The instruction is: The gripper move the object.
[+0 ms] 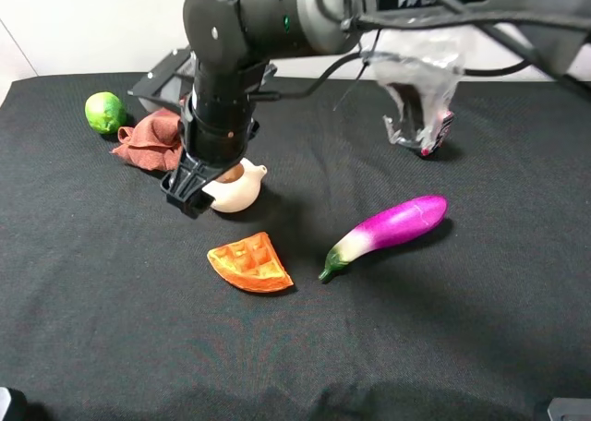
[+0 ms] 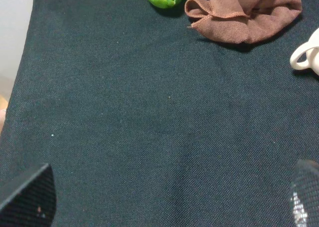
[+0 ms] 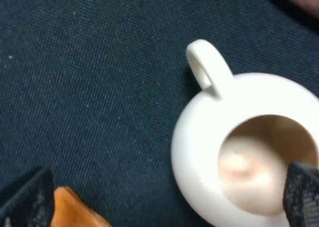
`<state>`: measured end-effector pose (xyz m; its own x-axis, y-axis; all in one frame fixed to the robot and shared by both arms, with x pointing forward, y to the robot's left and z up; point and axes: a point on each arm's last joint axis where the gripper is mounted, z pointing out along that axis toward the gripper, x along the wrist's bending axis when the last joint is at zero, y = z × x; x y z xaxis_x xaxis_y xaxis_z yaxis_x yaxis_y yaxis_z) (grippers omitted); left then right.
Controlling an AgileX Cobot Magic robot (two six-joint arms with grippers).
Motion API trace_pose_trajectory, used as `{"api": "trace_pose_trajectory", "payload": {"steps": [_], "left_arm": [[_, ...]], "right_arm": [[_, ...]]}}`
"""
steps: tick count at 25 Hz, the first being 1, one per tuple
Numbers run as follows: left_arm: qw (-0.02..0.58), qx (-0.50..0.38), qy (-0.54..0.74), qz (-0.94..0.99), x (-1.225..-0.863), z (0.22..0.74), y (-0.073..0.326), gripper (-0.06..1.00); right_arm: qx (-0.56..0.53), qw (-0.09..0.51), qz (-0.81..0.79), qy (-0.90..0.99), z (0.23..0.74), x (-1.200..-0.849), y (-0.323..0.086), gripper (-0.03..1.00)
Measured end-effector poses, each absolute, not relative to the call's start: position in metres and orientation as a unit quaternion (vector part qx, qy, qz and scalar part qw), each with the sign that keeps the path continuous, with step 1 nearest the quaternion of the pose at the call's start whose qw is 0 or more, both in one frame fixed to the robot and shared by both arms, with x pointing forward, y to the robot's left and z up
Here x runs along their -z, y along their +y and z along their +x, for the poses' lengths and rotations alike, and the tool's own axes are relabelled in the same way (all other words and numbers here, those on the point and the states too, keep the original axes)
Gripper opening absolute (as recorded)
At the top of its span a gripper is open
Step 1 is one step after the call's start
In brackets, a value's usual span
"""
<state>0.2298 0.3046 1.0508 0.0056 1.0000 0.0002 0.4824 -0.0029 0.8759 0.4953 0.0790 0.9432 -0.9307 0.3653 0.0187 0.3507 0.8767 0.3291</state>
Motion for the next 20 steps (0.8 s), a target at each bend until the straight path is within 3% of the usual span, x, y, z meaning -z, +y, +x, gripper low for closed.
{"api": "trace_pose_trajectory", "payload": {"steps": [9,20], "left_arm": [[0.361,-0.359,0.607,0.611,-1.051,0.23,0.305,0.99],[0.361,-0.359,0.607,0.611,-1.051,0.23,0.305,0.99]], "right_arm": [[-0.169,0.041,0.2,0.964,0.507,-0.99,0.052,0.69],[-0.133,0.035,0.315,0.939,0.564,-1.023,-0.036,0.69]]}}
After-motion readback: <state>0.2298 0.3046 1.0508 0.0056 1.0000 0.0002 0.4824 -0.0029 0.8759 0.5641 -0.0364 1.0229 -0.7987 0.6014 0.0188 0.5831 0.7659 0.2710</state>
